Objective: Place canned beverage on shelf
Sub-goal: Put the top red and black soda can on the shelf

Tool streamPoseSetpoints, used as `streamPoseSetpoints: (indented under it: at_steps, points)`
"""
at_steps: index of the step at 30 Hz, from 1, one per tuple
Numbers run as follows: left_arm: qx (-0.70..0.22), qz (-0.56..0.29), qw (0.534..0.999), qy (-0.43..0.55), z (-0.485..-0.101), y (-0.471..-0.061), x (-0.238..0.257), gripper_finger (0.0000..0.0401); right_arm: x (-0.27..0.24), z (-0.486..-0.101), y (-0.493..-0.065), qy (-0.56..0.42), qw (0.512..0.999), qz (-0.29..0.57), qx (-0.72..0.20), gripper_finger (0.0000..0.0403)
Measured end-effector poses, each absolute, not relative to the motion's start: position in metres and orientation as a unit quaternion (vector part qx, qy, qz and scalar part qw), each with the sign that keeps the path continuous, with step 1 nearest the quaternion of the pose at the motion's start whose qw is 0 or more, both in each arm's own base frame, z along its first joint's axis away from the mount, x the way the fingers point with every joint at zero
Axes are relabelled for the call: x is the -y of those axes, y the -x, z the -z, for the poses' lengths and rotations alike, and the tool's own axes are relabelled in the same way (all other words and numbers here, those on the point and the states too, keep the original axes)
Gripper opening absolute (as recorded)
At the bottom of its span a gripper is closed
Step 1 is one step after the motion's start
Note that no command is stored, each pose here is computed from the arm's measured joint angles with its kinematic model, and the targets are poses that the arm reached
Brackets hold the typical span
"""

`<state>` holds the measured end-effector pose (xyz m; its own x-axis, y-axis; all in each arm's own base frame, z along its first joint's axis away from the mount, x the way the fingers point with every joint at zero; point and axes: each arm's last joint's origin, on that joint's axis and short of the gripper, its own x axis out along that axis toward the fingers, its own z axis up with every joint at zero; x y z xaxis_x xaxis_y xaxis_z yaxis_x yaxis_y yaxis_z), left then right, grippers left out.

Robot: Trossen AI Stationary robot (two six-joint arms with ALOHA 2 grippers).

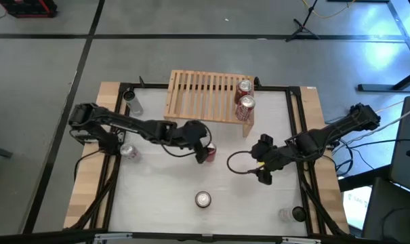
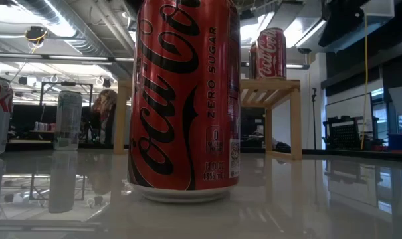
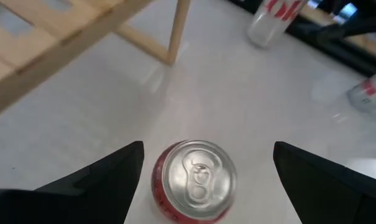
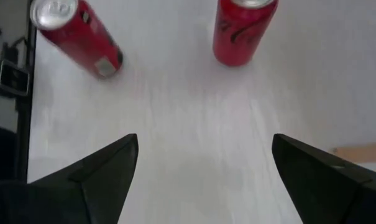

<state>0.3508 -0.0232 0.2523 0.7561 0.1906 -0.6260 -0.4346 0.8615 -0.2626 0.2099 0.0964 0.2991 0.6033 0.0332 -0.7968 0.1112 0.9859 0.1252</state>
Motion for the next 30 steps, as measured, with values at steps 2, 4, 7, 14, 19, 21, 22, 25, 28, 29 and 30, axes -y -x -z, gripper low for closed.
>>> streamPoseSetpoints:
  at_steps: [2, 4, 7, 14, 19, 21, 22, 25, 28, 29, 30]
  points:
    - [-0.316, -0.164, 0.915, 0.191, -0.246, -0.354, 0.023, 0.0355, -0.095, -0.297, -0.207, -0.070, 0.889, 0.016, -0.453, 0.0358]
    - [-0.324, -0.166, 0.915, 0.176, -0.239, -0.357, 0.023, 0.0355, -0.094, -0.296, -0.205, -0.056, 0.885, 0.013, -0.461, 0.0358]
    - [-0.338, -0.166, 0.913, 0.159, -0.229, -0.362, 0.024, 0.0355, -0.092, -0.295, -0.202, -0.042, 0.880, 0.013, -0.473, 0.0358]
    - [-0.363, -0.170, 0.904, 0.148, -0.206, -0.371, 0.024, 0.0355, -0.091, -0.293, -0.199, -0.029, 0.869, 0.006, -0.494, 0.0358]
    - [-0.379, -0.171, 0.896, 0.153, -0.193, -0.375, 0.024, 0.0353, -0.088, -0.296, -0.192, -0.022, 0.867, 0.004, -0.497, 0.0358]
    - [-0.385, -0.170, 0.894, 0.152, -0.192, -0.374, 0.024, 0.0342, -0.087, -0.297, -0.191, -0.021, 0.868, 0.005, -0.497, 0.0358]
    - [-0.382, -0.173, 0.895, 0.153, -0.192, -0.374, 0.024, 0.0332, -0.087, -0.297, -0.190, -0.020, 0.868, 0.006, -0.497, 0.0358]
    - [-0.379, -0.177, 0.895, 0.155, -0.194, -0.374, 0.021, 0.0292, -0.086, -0.298, -0.188, -0.018, 0.866, 0.008, -0.500, 0.0358]
    - [-0.383, -0.169, 0.892, 0.168, -0.197, -0.374, 0.018, 0.0275, -0.086, -0.298, -0.188, -0.017, 0.867, 0.008, -0.498, 0.0358]
    - [-0.385, -0.163, 0.892, 0.173, -0.200, -0.376, 0.017, 0.0274, -0.085, -0.298, -0.187, -0.017, 0.867, 0.008, -0.498, 0.0358]
    - [-0.386, -0.156, 0.892, 0.177, -0.204, -0.377, 0.018, 0.0274, -0.085, -0.299, -0.187, -0.017, 0.867, 0.007, -0.498, 0.0358]
